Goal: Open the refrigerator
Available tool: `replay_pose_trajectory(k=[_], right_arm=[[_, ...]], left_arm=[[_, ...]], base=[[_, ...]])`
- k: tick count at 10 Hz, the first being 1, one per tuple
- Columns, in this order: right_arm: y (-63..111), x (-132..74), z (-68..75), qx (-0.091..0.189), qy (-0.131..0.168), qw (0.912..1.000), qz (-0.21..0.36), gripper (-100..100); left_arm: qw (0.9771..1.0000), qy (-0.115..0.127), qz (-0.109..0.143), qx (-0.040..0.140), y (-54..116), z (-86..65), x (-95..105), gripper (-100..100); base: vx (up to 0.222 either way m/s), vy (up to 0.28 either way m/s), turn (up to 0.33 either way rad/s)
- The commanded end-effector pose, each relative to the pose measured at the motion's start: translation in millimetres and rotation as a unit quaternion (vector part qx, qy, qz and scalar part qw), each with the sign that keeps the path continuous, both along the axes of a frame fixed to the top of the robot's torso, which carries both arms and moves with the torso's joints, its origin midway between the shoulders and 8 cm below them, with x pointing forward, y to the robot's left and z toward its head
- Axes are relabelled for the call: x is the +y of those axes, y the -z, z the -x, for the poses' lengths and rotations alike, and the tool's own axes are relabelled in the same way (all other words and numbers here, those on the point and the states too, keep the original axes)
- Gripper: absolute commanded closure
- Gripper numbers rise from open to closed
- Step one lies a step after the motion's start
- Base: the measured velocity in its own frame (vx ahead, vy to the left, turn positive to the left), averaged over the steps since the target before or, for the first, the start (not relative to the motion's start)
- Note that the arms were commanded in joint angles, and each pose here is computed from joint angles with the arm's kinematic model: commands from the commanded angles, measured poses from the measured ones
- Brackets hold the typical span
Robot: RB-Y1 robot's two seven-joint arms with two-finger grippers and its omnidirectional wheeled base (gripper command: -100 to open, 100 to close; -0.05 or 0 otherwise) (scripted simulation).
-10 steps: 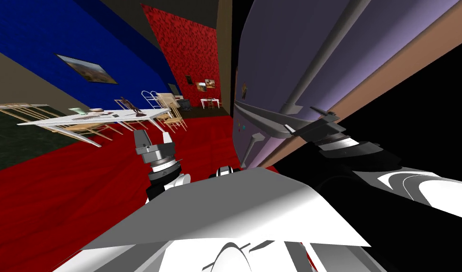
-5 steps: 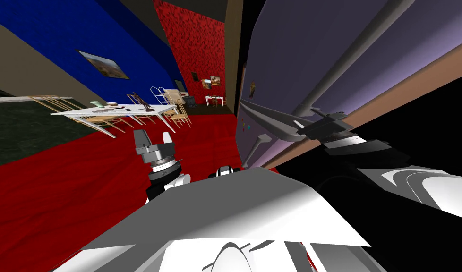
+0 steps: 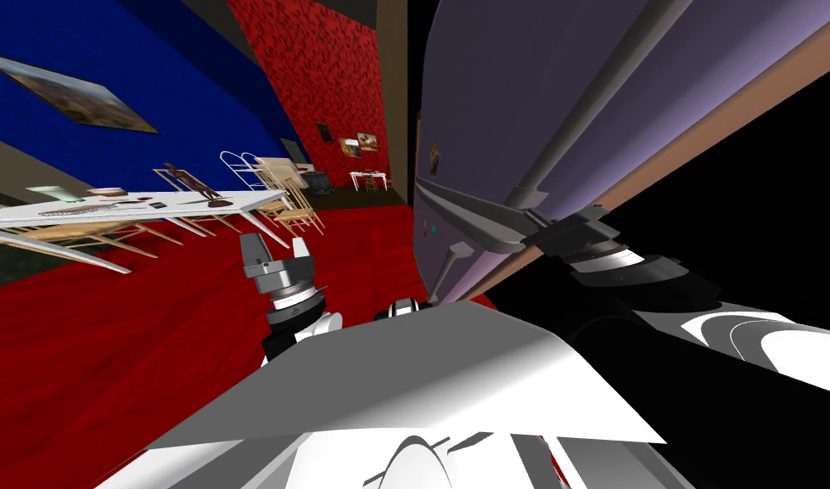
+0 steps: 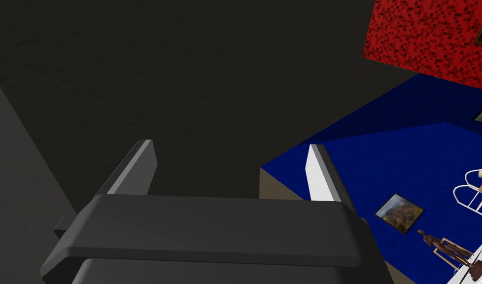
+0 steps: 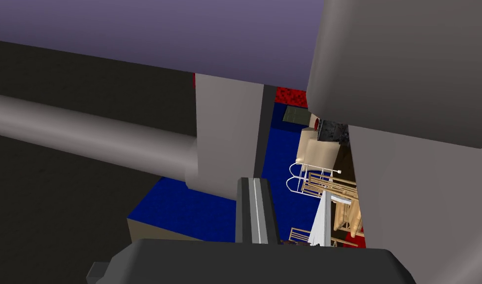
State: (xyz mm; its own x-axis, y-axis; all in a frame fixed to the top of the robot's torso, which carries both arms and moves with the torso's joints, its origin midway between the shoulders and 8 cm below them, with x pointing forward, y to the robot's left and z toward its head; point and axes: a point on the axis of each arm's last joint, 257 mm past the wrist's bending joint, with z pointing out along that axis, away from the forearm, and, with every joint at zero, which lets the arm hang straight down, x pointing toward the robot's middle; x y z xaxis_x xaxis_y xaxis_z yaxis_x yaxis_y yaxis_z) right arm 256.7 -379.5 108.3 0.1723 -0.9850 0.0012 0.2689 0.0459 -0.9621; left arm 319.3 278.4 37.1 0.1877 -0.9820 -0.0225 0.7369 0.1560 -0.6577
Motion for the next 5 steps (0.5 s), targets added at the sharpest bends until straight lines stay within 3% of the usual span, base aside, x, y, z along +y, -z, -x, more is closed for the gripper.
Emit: replay_pose_trajectory(k=[1, 2, 5], right_arm=[[3.5, -19.9, 0.7, 0.002, 0.016, 0.9997, -0.019, -100], [3.5, -19.9, 0.7, 0.002, 0.016, 0.9997, -0.019, -100], [7.7, -55.2, 4.6, 0.000, 0.043, 0.9972, -0.061, -100]], left_arm=[[1.0000, 0.000, 0.000, 0.000, 0.0, 0.0, -0.1, 0], [1.0000, 0.000, 0.000, 0.000, -0.1, 0.0, -0.1, 0], [1.0000, 0.000, 0.000, 0.000, -0.1, 0.0, -0.1, 0]], base=[[0.008, 0.006, -0.001], [0.009, 0.010, -0.014], [0.022, 0.038, -0.027]])
